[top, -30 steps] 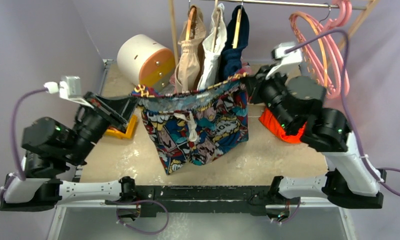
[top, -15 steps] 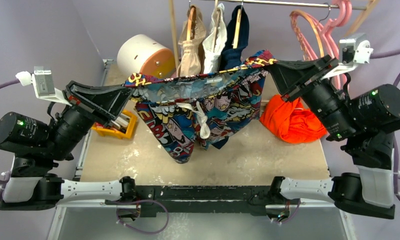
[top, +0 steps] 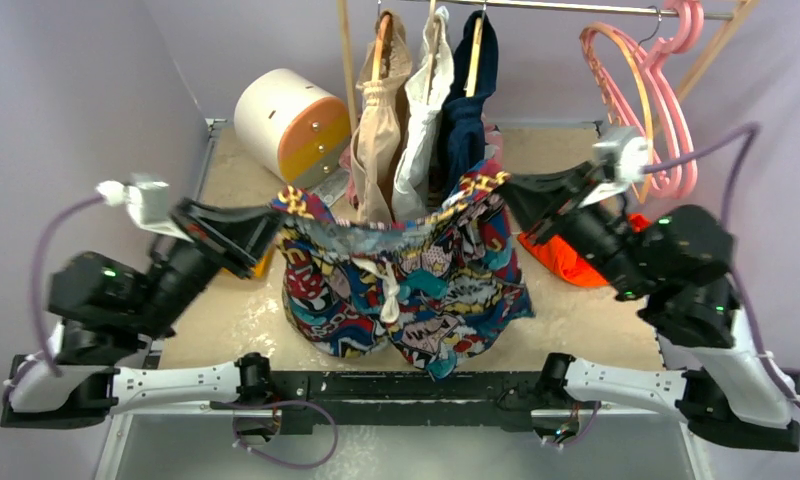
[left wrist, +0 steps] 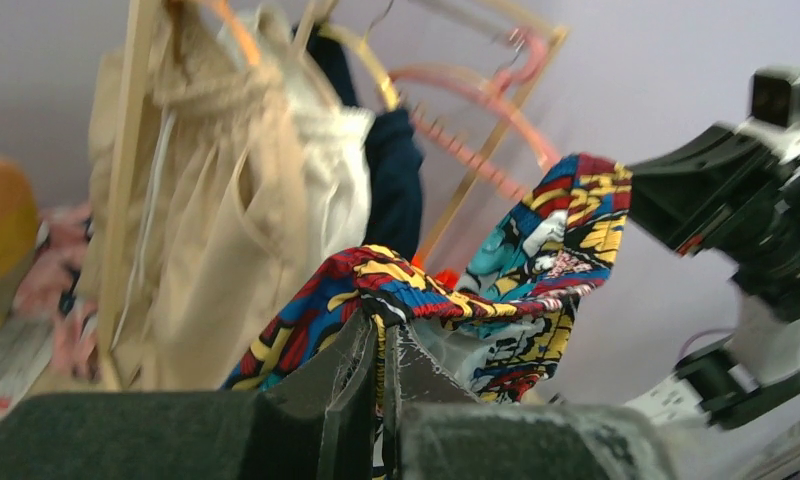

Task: Place the shorts on the hanger
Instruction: Adjust the shorts at the center of the board.

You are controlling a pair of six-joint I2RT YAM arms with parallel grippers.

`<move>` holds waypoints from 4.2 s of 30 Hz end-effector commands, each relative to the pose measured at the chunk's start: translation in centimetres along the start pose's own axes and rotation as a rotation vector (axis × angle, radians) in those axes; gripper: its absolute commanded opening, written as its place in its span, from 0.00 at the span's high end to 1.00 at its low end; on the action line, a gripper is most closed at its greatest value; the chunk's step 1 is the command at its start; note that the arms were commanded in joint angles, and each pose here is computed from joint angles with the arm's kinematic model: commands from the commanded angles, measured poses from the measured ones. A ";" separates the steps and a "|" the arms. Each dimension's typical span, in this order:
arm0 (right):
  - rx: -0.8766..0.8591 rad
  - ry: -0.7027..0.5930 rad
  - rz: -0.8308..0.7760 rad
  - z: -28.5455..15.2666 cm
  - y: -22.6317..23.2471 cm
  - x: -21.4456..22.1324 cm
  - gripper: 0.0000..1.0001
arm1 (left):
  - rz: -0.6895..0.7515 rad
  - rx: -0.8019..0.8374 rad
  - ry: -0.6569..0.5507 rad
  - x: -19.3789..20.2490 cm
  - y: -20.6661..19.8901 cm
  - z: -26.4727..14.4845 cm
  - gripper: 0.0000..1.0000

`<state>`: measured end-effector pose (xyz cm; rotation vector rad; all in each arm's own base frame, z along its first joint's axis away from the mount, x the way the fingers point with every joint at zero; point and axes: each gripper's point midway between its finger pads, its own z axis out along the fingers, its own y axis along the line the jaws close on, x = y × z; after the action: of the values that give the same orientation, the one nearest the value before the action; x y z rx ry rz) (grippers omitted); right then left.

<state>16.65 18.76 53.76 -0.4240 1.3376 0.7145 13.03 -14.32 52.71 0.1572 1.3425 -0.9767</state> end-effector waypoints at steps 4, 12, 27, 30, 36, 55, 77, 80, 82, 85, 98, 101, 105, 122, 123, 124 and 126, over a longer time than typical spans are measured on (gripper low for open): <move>0.120 0.200 0.062 1.4 -1.2 9.3 1.00 | -0.059 -0.165 0.105 8.6 3.8 0.0 1.00; 0.127 0.137 0.041 1.4 -1.5 7.3 1.00 | -0.005 -0.189 0.067 6.2 3.7 0.7 1.00; 0.213 0.262 0.184 1.8 -2.0 18.3 1.00 | -0.037 -0.367 0.147 15.5 8.6 -0.8 1.00; 0.239 0.322 0.237 1.6 -2.0 22.6 1.00 | -0.043 -0.442 0.179 18.5 10.4 -1.6 1.00; 0.289 0.405 0.265 1.4 -2.2 27.4 1.00 | -0.040 -0.580 0.183 21.7 13.3 -2.8 1.00; 0.506 0.620 0.291 -2.2 -4.8 38.2 1.00 | 0.075 -0.747 0.300 32.5 17.1 -3.5 1.00; 0.571 0.690 0.396 -1.5 -7.9 42.2 1.00 | -0.108 -0.865 0.465 37.1 24.2 1.0 1.00; 0.562 0.686 0.395 -1.2 -7.8 42.2 1.00 | -0.101 -0.859 0.490 37.8 24.3 1.2 1.00; 0.555 0.693 0.397 -1.1 -7.7 42.5 1.00 | -0.098 -0.863 0.519 38.7 24.5 1.0 1.00; 0.554 0.715 0.403 -1.5 -7.6 43.3 1.00 | -0.104 -0.875 0.547 39.6 24.8 0.2 1.00; 0.487 0.731 0.461 -3.3 -6.2 42.4 0.68 | -0.136 -0.911 0.447 36.1 24.7 -3.2 1.00; 0.453 0.733 0.504 -3.1 -5.4 42.7 0.62 | -0.163 -0.907 0.442 36.4 24.6 -3.4 1.00; 0.436 0.734 0.538 -2.7 -4.8 43.1 0.62 | -0.169 -0.908 0.448 36.6 24.6 -3.3 1.00; 0.602 0.513 0.248 -2.9 -9.8 27.7 1.00 | -0.254 -0.689 0.238 21.5 16.8 -0.3 1.00; 0.604 0.480 0.242 -2.6 -9.9 26.0 1.00 | -0.262 -0.668 0.206 20.0 16.2 -0.3 1.00; 0.611 0.469 0.231 -2.7 -10.1 25.4 1.00 | -0.268 -0.657 0.180 18.7 15.8 -0.5 1.00; 0.623 0.469 0.220 -2.7 -10.3 25.2 1.00 | -0.269 -0.648 0.147 17.0 15.4 -0.9 1.00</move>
<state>23.17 18.10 27.21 0.0809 1.9850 0.5254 22.19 -14.63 27.57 -0.4646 1.8518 -0.6927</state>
